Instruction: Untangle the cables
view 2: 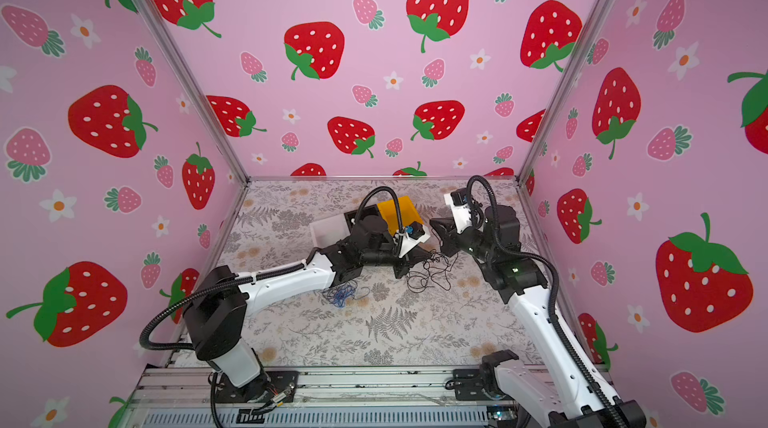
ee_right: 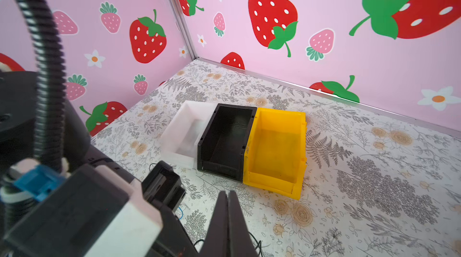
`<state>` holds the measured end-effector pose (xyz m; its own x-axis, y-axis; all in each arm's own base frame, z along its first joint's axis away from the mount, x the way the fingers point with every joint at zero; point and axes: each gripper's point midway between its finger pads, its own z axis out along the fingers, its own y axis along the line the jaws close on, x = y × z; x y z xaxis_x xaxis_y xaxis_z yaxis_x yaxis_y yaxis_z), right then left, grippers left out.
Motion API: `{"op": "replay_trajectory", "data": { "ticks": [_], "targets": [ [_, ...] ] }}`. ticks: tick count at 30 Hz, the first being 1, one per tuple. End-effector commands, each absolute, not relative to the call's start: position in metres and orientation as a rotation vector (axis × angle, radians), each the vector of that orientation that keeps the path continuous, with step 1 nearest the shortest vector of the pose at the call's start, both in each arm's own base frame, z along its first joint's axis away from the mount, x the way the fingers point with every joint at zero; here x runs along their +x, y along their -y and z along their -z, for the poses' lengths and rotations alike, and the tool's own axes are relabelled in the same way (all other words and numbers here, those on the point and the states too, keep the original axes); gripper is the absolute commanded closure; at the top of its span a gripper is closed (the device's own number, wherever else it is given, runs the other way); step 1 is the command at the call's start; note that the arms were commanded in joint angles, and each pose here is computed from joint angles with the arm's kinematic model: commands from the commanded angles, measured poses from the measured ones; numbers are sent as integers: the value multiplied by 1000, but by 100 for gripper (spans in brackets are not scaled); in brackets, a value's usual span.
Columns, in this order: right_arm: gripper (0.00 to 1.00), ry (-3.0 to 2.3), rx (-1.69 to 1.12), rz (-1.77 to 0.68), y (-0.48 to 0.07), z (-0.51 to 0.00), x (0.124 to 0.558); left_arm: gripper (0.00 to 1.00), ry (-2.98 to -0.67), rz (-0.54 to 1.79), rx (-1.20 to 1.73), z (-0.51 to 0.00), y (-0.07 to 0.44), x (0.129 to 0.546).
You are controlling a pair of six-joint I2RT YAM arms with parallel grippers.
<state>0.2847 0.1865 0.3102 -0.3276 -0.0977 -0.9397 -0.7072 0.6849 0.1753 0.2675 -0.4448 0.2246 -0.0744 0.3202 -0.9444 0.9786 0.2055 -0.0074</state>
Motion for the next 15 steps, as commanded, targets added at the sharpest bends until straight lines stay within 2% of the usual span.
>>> {"op": "replay_trajectory", "data": {
  "ticks": [1, 15],
  "targets": [
    [100, -1864, -532, -607, -161, -310, 296, 100, -1523, 866, 1255, -249, 439, 270],
    [100, -2008, -167, -344, -59, -253, 323, 100, -1626, 704, 1122, -268, 334, 272]
  ]
}}
